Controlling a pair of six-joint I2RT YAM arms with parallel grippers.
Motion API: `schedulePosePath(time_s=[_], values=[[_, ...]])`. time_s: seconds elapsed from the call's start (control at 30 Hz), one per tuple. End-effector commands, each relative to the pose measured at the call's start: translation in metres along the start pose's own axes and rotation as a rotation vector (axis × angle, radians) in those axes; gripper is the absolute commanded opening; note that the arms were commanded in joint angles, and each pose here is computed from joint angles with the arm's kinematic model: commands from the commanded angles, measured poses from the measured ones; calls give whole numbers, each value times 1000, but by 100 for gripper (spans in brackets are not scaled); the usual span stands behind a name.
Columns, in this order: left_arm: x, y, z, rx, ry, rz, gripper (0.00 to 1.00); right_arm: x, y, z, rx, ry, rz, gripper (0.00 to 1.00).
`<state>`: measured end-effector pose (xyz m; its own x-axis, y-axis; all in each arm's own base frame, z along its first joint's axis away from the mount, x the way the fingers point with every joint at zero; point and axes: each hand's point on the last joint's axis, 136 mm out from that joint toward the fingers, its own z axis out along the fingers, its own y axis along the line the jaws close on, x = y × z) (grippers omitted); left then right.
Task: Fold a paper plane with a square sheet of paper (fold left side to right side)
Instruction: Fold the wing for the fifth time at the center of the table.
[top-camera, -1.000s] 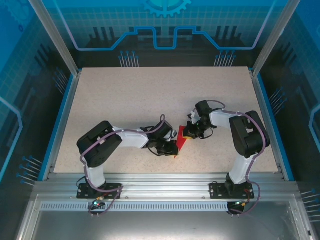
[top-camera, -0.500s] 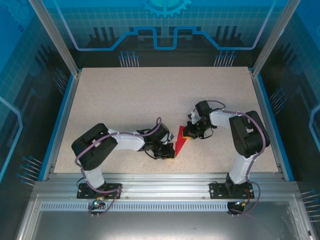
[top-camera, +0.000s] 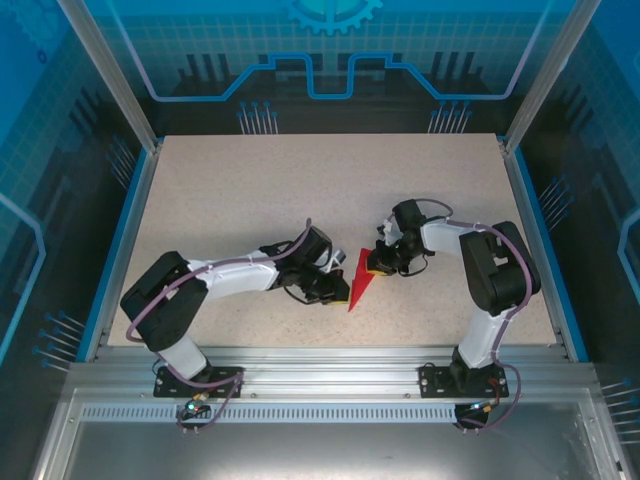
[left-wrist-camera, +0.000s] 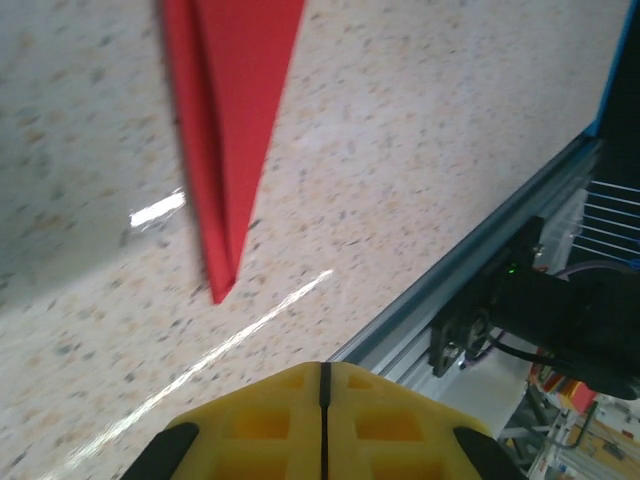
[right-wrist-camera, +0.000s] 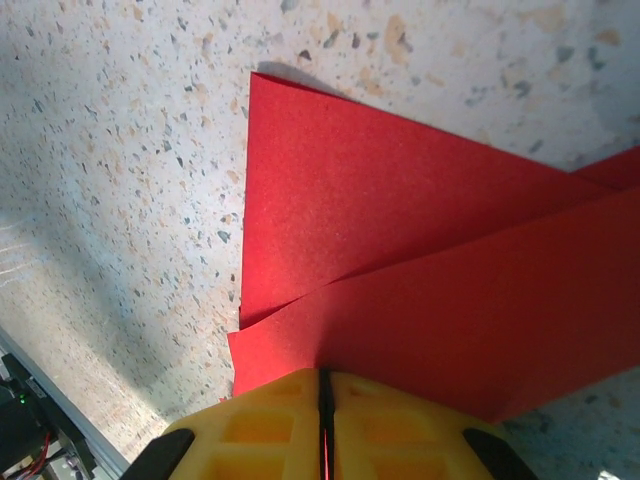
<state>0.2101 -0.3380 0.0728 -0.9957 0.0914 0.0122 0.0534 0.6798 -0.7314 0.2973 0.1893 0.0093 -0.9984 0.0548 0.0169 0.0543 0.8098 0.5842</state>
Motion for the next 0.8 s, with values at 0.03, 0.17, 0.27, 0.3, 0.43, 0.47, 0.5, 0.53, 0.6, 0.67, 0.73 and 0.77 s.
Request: schedulePosePath(time_s=[0.03,0.17,0.27,0.3,0.43,0.47,0.5,0.53,0.6,0.67,0.73,0.77], values=[[-4,-11,24,54,63,26,9,-6,-20,0,84,-37,19,10],[-10,-8,45,35,85,29,9,-7,-17,-1,76,-40,16,10],[-13,14,56,-37,82,5,9,-8,-11,-3,53,-52,1,10],[-14,21,57,-68,75,-3,9,-9,-8,-5,46,-60,-8,10],[-11,53,57,-154,58,-71,7,-13,5,-22,21,-102,-56,11],[-10,58,56,-159,54,-85,6,-14,9,-27,13,-113,-73,12],[-9,62,56,-159,51,-95,7,-14,12,-31,9,-121,-82,12],[-8,65,55,-151,50,-106,6,-15,15,-37,4,-136,-95,12],[-6,67,56,-133,52,-119,6,-13,19,-42,-6,-141,-113,13],[-4,66,58,-110,60,-124,6,-8,25,-46,-26,-128,-130,13],[-4,63,59,-88,65,-127,6,-1,29,-48,-37,-110,-145,13],[-4,62,59,-81,63,-126,6,4,31,-49,-39,-101,-157,13]])
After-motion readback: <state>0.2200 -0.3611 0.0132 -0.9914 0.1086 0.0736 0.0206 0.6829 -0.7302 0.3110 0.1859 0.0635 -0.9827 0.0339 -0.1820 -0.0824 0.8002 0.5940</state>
